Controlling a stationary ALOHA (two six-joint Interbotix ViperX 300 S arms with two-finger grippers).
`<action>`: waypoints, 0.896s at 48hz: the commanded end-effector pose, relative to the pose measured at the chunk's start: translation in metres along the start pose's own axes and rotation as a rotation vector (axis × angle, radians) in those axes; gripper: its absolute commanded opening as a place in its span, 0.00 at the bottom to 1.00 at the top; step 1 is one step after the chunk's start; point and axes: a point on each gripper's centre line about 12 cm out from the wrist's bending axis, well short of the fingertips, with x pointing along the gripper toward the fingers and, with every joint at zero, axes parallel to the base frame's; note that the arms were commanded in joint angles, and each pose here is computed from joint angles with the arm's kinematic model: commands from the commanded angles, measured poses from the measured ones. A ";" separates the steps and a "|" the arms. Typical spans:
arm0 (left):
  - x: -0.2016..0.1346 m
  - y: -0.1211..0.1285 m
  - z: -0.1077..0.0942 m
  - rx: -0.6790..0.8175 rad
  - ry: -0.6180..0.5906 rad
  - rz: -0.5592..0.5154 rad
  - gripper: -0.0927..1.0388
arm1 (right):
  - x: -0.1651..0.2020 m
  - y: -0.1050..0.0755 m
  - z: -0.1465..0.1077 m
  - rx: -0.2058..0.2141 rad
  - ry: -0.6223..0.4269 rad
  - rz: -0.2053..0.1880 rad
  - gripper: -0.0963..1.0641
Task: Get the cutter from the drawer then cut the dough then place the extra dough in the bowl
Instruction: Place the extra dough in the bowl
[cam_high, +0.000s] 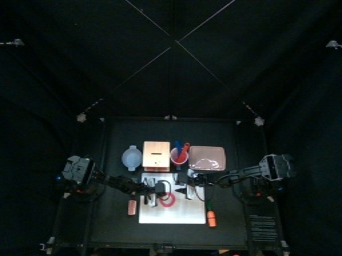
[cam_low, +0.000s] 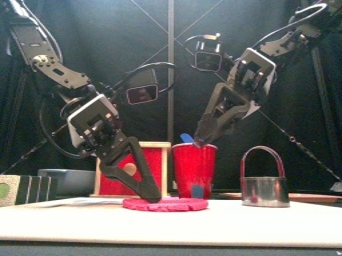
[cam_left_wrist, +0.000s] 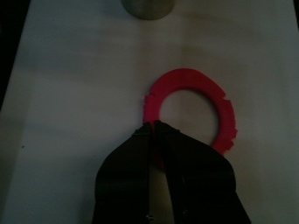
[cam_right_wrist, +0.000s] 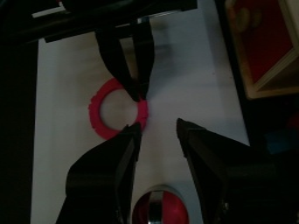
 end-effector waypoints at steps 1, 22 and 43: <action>-0.014 -0.006 0.011 0.031 -0.052 -0.022 0.51 | -0.005 -0.001 0.010 0.004 -0.034 0.000 0.74; -0.082 -0.002 0.060 0.112 -0.379 -0.024 0.51 | -0.005 -0.004 0.003 0.025 -0.008 -0.006 0.74; -0.160 0.061 0.076 0.050 -0.603 0.121 0.51 | -0.005 -0.007 0.001 0.029 -0.001 -0.014 0.74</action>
